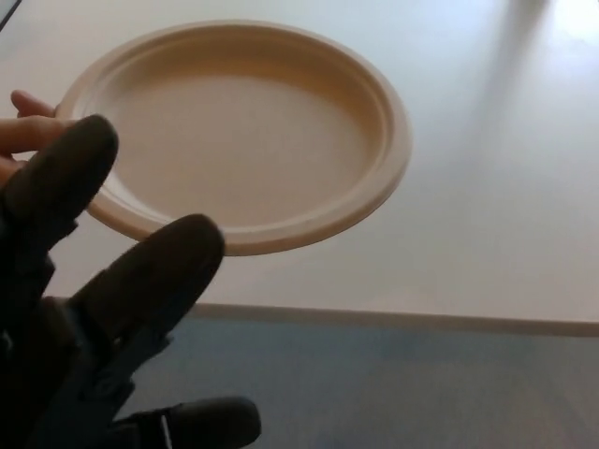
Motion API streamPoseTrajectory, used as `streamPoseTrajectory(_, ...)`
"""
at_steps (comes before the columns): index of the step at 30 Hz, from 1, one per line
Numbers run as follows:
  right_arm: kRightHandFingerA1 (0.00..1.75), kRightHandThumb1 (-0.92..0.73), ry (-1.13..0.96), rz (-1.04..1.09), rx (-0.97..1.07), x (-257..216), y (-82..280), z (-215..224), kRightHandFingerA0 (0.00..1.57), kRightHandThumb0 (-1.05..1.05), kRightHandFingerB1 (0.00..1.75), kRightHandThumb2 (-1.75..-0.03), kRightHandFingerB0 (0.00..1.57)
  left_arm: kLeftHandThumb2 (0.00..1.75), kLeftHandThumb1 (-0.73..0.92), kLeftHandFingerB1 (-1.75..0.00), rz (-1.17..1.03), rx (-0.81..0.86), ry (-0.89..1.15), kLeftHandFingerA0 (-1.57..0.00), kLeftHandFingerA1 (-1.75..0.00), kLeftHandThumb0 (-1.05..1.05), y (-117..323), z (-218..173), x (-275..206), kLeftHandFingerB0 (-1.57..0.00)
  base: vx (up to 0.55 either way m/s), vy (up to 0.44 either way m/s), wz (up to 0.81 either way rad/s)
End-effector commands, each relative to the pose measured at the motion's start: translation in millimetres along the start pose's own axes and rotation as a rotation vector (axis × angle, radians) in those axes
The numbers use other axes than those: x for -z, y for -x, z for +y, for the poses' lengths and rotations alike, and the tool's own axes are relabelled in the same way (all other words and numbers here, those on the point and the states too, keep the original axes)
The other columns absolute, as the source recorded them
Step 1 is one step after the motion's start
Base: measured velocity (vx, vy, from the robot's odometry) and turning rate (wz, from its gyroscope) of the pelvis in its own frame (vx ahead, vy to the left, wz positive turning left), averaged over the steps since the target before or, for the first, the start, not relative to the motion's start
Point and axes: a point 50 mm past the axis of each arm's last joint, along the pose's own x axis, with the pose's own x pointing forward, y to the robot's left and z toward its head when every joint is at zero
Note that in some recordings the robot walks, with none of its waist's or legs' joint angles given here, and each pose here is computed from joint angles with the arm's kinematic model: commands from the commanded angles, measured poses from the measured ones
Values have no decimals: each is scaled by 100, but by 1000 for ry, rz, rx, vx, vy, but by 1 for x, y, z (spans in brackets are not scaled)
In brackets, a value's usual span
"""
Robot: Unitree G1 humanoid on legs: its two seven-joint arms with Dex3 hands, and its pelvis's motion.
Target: A person passes a plate to the robot and the robot grabs it with its left hand and places it at the centre of the table infront of it
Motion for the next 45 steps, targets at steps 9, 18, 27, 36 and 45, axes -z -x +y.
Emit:
streamPoseTrajectory(9, 63, -63, 12, 6, 9, 3, 3, -12, 34, -83, 53, -107, 23, 84, 46, -26, 209, 429, -228, -3, -21, -78, -4, -40, 51, -4, 0, 0, 0)
streamPoseTrajectory(18, 62, -63, 3, 3, 8, 2, 3, -14, 32, -82, 53, -106, 25, 80, 45, -26, 242, 482, -327, -4, -29, -78, -8, -45, 65, -3, 0, 0, 0)
streamPoseTrajectory(27, 63, -63, 8, -3, 2, 0, 2, -15, 34, -82, 53, -106, 24, 55, 48, -30, 252, 525, -492, -4, -28, -74, -27, -54, 85, -6, 0, 0, 0)
streamPoseTrajectory(36, 63, -63, 19, -13, 13, -5, 1, -20, 34, -83, 53, -107, 23, 92, 48, -48, 255, 516, -570, -68, -69, -23, -55, -65, 109, -11, 0, 0, 0)
streamPoseTrajectory(45, 63, -64, 24, -18, -3, -6, 1, -19, 32, -83, 53, -108, 22, 57, 52, -52, 295, 571, -610, -103, -142, -28, -55, -79, 140, -94, 0, 0, 0)
